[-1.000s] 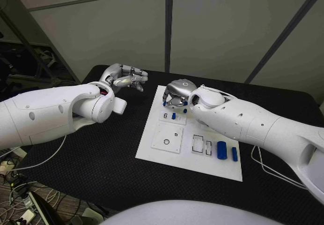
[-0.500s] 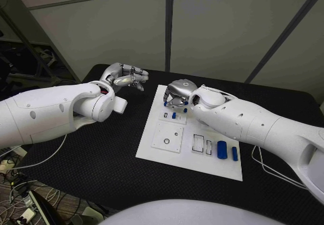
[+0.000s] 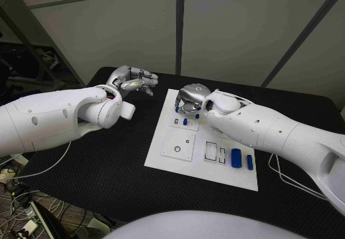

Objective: Assemble the parts on the task board

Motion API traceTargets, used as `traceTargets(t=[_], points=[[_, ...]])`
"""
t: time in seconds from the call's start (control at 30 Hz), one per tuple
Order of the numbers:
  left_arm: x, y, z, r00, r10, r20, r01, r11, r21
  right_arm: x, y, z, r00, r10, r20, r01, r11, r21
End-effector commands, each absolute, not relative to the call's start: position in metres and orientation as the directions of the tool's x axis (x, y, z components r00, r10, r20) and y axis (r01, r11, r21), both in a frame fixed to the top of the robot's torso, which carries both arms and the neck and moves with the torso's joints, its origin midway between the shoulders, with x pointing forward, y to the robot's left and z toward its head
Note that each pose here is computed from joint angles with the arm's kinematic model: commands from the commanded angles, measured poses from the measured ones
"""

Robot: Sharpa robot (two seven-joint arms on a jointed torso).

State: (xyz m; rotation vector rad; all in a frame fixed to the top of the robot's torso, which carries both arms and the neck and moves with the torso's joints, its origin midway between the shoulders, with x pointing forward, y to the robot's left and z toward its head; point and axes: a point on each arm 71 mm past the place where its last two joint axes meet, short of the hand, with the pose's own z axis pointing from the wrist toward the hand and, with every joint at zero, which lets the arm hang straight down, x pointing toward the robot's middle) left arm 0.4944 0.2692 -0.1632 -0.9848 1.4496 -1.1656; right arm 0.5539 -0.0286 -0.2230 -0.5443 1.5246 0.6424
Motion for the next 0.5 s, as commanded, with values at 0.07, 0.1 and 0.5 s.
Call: traceTargets(t=[0.07, 0.1, 0.5], points=[[0.4946, 0.2678, -0.1618, -0.191, -0.962, -0.195, -0.004, 0.199, -0.98, 0.5545, -0.0293, -0.2226, -0.057, 0.031, -0.998, -0.687, 0.724, 0.062], [0.4946, 0.2678, -0.1619, -0.192, -0.962, -0.195, -0.005, 0.199, -0.98, 0.5545, -0.0294, -0.2226, -0.057, 0.03, -0.998, -0.687, 0.724, 0.062], [0.4947, 0.2669, -0.162, -0.197, -0.961, -0.193, -0.006, 0.198, -0.98, 0.5541, -0.0293, -0.2232, -0.061, 0.025, -0.998, -0.689, 0.722, 0.06]])
